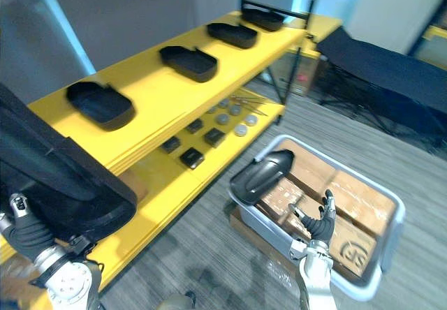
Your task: Walk over and take plastic housings, then place them on the shelf
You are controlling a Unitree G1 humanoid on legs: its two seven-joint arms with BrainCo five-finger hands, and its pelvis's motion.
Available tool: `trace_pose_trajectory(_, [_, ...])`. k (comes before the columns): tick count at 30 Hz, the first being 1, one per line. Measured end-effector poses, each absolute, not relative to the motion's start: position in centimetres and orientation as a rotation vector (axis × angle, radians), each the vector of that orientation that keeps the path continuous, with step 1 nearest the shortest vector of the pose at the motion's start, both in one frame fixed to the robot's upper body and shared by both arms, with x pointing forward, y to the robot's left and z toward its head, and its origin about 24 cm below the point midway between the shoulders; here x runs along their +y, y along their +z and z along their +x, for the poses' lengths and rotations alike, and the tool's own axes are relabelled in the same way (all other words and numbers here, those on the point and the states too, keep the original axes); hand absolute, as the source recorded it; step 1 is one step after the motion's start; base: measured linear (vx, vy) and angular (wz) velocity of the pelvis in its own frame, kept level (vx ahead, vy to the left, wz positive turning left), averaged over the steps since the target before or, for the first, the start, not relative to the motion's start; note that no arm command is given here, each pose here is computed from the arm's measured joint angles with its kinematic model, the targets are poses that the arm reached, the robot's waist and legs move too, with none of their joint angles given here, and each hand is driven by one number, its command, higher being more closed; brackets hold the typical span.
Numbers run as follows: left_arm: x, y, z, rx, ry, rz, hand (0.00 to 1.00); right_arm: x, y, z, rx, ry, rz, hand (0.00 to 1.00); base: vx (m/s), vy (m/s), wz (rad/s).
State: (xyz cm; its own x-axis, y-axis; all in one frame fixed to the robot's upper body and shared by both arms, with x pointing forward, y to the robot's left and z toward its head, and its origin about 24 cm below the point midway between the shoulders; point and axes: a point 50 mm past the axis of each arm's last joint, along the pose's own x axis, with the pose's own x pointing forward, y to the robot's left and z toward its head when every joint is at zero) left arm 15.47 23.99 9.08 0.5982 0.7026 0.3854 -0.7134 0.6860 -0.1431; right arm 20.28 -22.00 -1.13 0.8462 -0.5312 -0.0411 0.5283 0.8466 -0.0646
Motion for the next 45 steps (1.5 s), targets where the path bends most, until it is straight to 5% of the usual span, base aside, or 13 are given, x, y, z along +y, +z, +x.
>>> trace_pose_trajectory(4, [22.1, 9.6, 16.9, -0.472, 0.664, -0.024, 1.0, -23.1, -0.9, 19.9, 0.054, -0.593, -0.097, 0.0, 0.01, 0.068, 1.28])
trace_pose_trajectory(10, [22.5, 8.7, 17.3, -0.434, 0.665, -0.038, 1.0, -22.4, 1.2, 20.8, -0.07, -0.559, -0.094, 0.0, -0.07, 0.134, -0.2])
trace_pose_trajectory(22, [22.2, 9.9, 18.0, -0.5, 0.588, 0.095, 1.0, -21.9, -0.9, 18.8, 0.025, -0.591, 0.052, 0.0, 0.12, 0.159, 0.49])
trace_pose_trajectory(34, [20.9, 11.4, 20.7, -0.554, 0.554, 0.072, 1.0, -22.4, 5.8, 21.5, -0.315, -0.472, -0.007, 0.0, 0.34, -0.096, 0.75])
trace_pose_trajectory(45, [22.4, 11.1, 19.4, -0.516, 0.594, 0.118, 1.0, -26.1, 16.6, 20.0, -0.801, -0.692, -0.234, 0.0, 0.13, 0.024, -0.08])
